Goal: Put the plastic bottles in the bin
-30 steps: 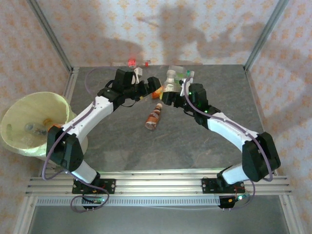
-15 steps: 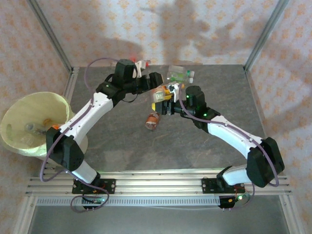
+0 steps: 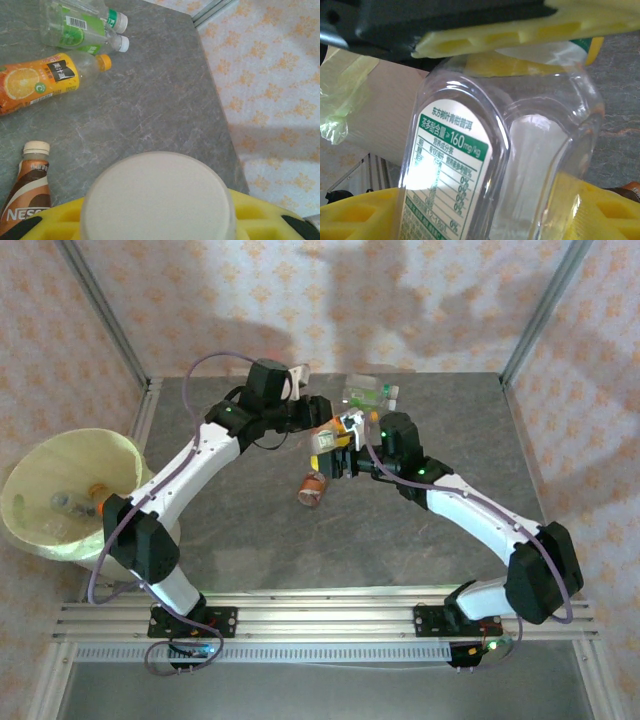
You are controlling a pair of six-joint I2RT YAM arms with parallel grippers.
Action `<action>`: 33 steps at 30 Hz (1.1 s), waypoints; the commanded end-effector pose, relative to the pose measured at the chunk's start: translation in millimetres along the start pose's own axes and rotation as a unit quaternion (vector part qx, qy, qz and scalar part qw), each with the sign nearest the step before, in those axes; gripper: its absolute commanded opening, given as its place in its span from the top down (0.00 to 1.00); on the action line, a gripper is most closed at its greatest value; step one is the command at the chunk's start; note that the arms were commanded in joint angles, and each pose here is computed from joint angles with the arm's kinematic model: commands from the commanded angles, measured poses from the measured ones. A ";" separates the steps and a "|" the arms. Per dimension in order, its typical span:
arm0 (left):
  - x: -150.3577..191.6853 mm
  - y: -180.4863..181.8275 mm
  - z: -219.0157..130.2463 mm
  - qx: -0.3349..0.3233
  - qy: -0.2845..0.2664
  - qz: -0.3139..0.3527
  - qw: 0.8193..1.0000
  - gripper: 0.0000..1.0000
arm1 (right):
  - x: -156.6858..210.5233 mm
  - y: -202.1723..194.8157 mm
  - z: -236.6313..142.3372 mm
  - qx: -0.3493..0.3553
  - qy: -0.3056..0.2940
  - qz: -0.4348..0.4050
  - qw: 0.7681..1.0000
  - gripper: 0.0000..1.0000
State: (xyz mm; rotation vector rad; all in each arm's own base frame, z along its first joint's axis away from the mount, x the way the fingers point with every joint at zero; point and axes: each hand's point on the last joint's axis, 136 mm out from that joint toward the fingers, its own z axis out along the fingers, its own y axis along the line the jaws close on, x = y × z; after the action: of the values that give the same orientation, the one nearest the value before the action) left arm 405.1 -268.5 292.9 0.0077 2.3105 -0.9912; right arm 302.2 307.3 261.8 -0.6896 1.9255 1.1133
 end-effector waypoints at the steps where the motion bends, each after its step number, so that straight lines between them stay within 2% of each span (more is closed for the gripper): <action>1: -6.9 -2.5 -6.0 -0.011 -0.020 0.019 1.000 0.73 | -22.8 18.6 -3.9 -0.026 -0.019 -0.036 0.999 0.34; 5: -14.3 6.0 -10.8 -0.037 -0.049 0.015 0.998 0.74 | -23.7 8.6 -3.8 0.008 -0.006 -0.016 1.000 0.13; 9: -22.6 22.8 -20.2 -0.082 -0.078 0.000 0.994 0.70 | -21.9 3.2 -3.4 0.023 0.004 -0.011 1.000 0.01; 15: -31.7 44.0 -46.4 -0.148 -0.128 -0.009 0.981 0.72 | -29.5 -24.1 -15.3 0.114 -0.035 -0.016 0.993 0.01; 17: -35.0 57.5 -64.4 -0.193 -0.153 -0.012 0.969 0.73 | -31.7 -41.8 -21.3 0.167 -0.043 -0.011 0.985 0.01; 23: -37.3 88.2 -127.2 -0.296 -0.229 -0.014 0.927 0.72 | -33.8 -73.2 -34.1 0.260 -0.058 0.006 0.964 0.01; 33: -23.7 115.5 -245.4 -0.418 -0.314 -0.001 0.853 0.71 | -44.9 -96.3 -41.2 0.320 -0.103 0.046 0.941 0.01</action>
State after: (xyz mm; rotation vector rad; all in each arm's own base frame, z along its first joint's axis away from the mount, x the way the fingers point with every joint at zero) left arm 341.9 -61.2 350.2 -0.5176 1.9626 -0.1029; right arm 374.0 237.9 260.7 -0.2247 2.0191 0.5589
